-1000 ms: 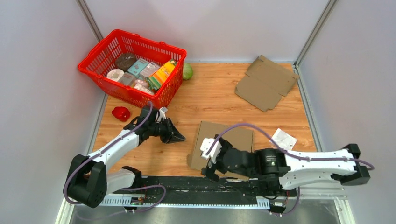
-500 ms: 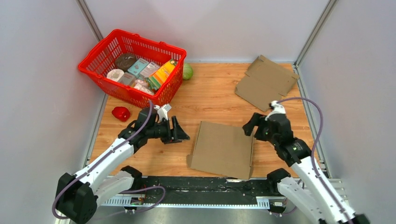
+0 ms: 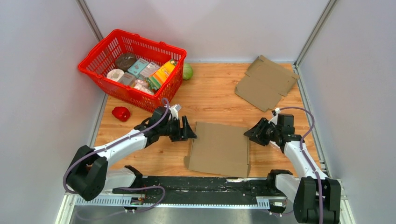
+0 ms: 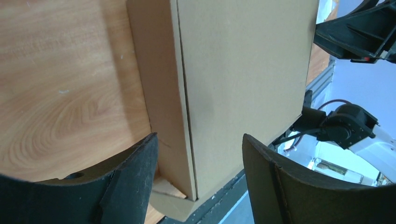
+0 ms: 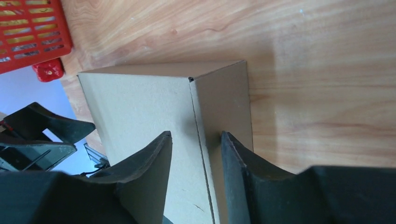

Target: Fold the paper box

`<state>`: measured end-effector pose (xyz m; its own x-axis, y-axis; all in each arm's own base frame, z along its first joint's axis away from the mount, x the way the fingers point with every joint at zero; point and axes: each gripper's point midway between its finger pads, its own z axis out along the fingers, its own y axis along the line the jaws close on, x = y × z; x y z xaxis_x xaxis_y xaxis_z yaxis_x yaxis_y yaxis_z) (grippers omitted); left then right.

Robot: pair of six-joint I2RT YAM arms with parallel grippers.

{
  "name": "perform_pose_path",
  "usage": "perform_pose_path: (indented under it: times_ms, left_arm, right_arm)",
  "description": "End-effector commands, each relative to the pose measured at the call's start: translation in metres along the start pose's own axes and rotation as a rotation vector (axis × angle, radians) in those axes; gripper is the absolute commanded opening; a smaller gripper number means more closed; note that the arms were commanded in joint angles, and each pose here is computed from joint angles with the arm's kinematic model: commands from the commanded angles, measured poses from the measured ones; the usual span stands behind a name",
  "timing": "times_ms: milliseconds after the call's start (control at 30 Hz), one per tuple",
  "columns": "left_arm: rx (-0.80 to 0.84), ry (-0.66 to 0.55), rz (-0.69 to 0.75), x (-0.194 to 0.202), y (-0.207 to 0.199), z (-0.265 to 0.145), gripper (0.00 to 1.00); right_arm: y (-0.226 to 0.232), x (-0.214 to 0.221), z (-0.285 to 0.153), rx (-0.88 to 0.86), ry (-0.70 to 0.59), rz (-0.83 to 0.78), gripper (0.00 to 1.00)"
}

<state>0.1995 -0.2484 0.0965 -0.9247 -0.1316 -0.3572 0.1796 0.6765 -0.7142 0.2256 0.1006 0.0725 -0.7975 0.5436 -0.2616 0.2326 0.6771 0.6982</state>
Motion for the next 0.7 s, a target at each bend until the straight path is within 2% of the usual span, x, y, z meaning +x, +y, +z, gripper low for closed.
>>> perform_pose_path:
  times_ms: [0,267,667]
  left_arm:
    - [0.049,-0.065,0.078,-0.028,-0.018,0.008,0.74]
    - [0.035,-0.106,0.024,-0.036,0.004,0.007,0.75]
    - [0.107,-0.088,-0.009,-0.039,0.001,0.015,0.77]
  right_arm:
    - [0.017,-0.020,0.002,-0.100,-0.055,-0.028,0.42]
    - [0.001,-0.034,0.017,-0.102,-0.042,0.077,0.23]
    - [-0.034,-0.045,0.030,-0.068,-0.020,0.189,0.22]
